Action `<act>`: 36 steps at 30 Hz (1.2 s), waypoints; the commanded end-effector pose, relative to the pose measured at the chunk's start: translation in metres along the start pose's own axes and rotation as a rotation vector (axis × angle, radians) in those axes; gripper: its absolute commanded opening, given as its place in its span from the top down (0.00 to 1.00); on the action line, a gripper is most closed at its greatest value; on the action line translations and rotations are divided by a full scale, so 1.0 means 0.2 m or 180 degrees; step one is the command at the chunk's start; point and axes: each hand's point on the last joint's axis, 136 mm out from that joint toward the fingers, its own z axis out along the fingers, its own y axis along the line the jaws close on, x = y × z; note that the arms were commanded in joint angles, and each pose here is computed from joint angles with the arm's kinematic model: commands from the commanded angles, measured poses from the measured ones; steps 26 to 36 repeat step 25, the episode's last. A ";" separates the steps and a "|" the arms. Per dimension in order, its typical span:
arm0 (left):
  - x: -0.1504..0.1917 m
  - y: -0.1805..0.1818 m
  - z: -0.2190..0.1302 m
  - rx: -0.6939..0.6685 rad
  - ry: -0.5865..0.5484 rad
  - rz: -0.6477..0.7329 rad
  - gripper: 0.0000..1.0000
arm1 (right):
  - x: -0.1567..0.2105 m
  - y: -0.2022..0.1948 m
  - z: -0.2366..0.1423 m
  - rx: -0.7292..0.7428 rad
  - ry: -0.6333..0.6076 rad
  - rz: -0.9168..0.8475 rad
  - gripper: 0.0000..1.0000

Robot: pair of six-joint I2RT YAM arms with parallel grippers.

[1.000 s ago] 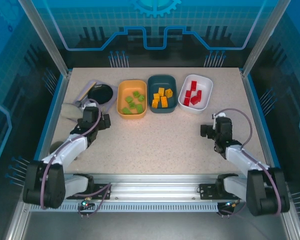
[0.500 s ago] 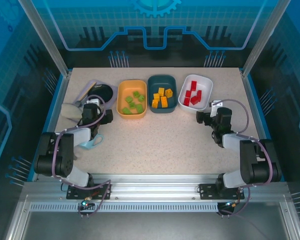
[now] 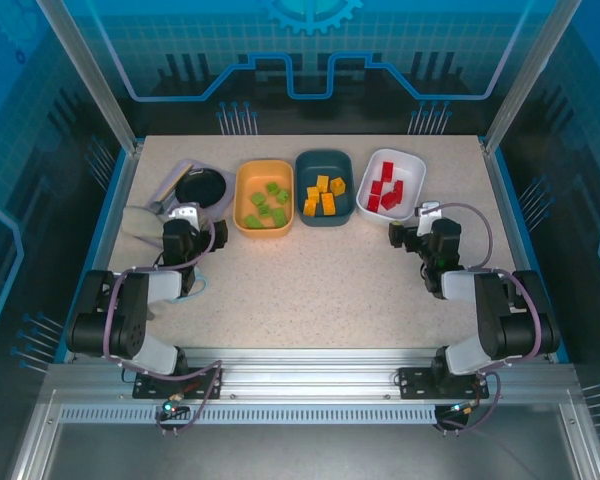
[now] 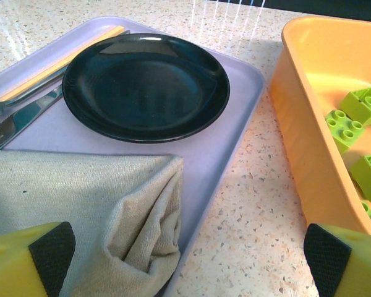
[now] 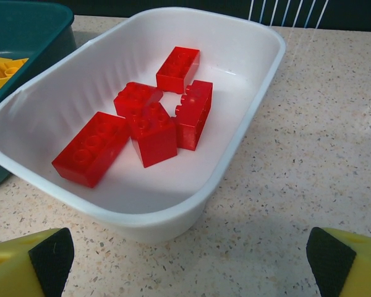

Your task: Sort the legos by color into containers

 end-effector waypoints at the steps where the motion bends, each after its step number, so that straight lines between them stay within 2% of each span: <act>1: -0.04 -0.03 -0.01 0.0073 -0.0179 0.0085 0.01 | -0.02 0.01 0.00 0.0018 -0.0099 -0.0067 0.00; 36: -0.04 -0.03 0.00 0.0072 -0.0171 0.0094 0.01 | -0.02 0.04 0.01 0.0012 -0.0071 -0.0160 0.00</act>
